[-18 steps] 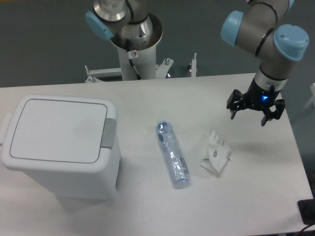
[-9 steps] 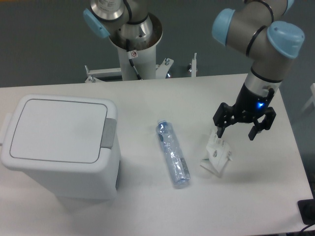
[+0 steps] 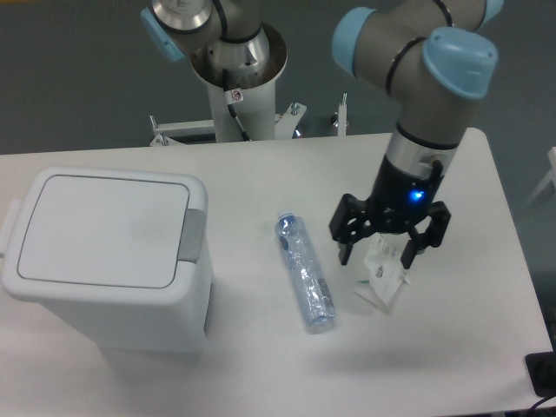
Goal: Open the trash can
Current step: 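Move the open gripper across the table toward the white trash can lid, then lower the gripper to the lid edge and lift the lid open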
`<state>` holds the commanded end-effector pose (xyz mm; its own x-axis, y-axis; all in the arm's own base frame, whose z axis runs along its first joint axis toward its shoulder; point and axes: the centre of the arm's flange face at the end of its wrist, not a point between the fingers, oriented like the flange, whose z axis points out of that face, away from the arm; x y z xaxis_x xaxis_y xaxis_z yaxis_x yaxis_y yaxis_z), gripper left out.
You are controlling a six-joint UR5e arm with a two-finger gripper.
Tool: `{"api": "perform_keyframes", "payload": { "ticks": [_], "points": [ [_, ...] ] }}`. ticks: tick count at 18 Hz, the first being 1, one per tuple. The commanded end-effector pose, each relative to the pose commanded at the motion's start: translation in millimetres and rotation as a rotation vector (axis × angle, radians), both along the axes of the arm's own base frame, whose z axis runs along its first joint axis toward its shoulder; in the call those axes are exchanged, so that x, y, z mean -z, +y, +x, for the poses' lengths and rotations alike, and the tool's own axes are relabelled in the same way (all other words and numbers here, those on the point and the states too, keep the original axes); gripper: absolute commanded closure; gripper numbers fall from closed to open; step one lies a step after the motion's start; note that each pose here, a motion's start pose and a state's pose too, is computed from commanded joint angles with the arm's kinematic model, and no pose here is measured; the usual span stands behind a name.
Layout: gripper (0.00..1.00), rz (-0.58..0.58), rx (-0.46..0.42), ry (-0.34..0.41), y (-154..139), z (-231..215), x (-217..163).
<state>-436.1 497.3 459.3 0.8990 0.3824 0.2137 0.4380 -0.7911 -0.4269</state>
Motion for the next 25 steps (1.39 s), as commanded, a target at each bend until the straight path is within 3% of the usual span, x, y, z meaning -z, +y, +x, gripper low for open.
{"api": "perform_keyframes", "payload": {
  "ticks": [4, 9, 13, 17, 25],
  "points": [
    [0.0, 0.053, 0.046, -0.014, 21.5, 36.1, -18.7],
    [0.0, 0.097, 0.078, -0.027, 26.3, 81.4, -42.1],
    [0.0, 0.092, 0.018, -0.063, 7.1, 113.6, -39.6],
    [0.0, 0.107, 0.061, -0.037, 24.0, 130.9, -29.2],
    [0.0, 0.083, 0.077, -0.038, 25.8, 138.7, -12.2]
  ]
}}
